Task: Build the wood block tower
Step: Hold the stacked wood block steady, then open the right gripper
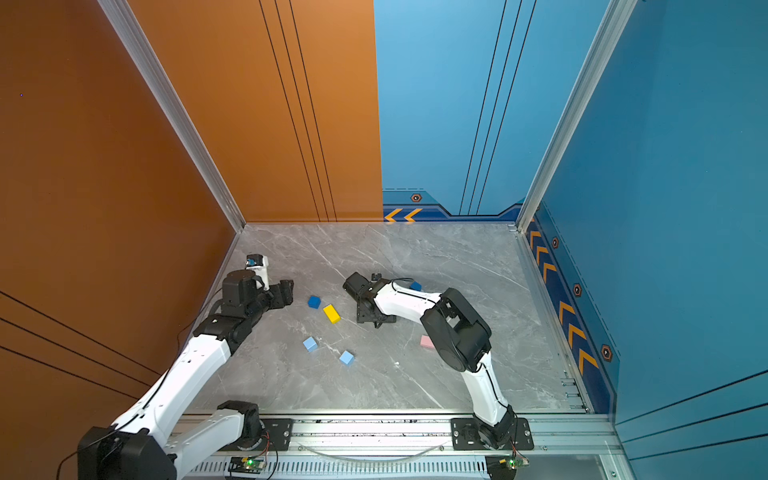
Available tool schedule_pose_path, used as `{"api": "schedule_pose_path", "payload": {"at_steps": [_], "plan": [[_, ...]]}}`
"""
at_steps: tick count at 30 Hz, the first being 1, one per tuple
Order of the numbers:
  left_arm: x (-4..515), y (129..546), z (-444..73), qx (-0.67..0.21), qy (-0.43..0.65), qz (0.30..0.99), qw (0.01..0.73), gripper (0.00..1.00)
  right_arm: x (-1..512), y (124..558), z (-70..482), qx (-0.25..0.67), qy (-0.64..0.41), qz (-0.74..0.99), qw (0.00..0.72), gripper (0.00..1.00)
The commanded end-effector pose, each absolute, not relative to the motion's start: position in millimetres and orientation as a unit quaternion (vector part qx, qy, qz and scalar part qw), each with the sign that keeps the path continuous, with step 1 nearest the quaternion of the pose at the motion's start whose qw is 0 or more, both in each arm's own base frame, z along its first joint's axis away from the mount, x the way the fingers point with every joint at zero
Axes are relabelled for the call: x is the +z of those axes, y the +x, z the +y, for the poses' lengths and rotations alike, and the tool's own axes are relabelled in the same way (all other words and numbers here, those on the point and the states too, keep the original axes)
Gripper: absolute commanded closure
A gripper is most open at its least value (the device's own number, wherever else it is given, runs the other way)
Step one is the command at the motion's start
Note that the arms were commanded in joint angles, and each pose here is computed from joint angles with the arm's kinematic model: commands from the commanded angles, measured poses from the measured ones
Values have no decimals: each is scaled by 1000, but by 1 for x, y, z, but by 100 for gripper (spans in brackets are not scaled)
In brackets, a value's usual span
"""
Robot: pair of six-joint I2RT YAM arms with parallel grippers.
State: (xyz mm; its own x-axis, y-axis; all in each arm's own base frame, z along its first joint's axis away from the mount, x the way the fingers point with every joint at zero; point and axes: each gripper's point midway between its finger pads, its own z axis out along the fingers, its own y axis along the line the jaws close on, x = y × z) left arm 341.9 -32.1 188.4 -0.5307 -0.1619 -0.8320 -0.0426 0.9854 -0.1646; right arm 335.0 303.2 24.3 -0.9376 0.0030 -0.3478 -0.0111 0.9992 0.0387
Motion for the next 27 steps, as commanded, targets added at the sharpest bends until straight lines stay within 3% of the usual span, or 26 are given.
{"api": "schedule_pose_path", "payload": {"at_steps": [1,13,27], "plan": [[191,343,-30,-57,-55,872,483,18,7,337,290,-10,12,986,166,23],[190,343,-28,-56,-56,872,483,18,5,337,290,-11,13,986,164,20],[190,343,-29,-55,-55,872,483,17,4,338,291,-9,13,987,162,8]]}}
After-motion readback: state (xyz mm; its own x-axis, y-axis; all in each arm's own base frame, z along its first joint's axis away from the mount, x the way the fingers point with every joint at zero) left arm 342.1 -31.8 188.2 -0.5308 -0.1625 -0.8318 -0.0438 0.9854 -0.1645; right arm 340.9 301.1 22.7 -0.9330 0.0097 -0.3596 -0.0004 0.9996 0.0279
